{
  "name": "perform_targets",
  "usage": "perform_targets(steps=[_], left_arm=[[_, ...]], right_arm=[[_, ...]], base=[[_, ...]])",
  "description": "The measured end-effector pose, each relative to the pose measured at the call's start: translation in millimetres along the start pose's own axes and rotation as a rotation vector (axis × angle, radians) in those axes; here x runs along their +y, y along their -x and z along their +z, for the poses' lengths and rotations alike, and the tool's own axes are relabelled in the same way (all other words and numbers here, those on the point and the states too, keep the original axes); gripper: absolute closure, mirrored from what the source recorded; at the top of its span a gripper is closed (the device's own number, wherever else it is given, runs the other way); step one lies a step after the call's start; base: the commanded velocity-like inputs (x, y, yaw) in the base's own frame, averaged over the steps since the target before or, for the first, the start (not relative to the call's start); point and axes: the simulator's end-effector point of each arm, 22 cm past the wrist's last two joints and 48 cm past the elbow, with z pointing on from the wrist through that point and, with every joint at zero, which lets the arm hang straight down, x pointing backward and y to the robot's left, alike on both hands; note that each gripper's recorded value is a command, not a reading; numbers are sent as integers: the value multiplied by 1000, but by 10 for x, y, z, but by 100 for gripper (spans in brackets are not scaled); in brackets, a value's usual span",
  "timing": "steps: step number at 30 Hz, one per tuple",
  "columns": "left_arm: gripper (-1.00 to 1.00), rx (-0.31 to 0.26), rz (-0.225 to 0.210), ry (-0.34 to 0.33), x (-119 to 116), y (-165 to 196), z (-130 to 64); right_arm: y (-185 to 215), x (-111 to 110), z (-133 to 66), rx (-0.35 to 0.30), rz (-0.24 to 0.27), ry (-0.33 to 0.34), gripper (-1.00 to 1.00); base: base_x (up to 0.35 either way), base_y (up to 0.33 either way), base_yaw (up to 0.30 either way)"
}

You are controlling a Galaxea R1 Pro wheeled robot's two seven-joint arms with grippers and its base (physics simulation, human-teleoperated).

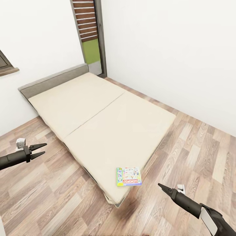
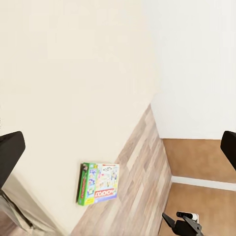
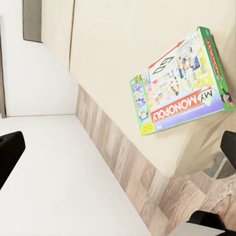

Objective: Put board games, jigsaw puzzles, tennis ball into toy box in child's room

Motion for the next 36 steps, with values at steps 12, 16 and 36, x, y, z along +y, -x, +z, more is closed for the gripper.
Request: perform_targets(steps=[12, 16, 36], left_arm=[[-100, 10, -13, 11, 100, -45, 39], [-100, 13, -17, 15, 134, -61, 52], [-100, 31, -37, 36, 305, -143, 113]], right_arm=[[-104, -14, 108, 6, 15, 2, -100], [-99, 123, 240, 2, 2, 33, -100], [185, 352, 424, -20, -62, 88, -100]], base=[[0, 0, 0], [0, 0, 0], [0, 0, 0]])
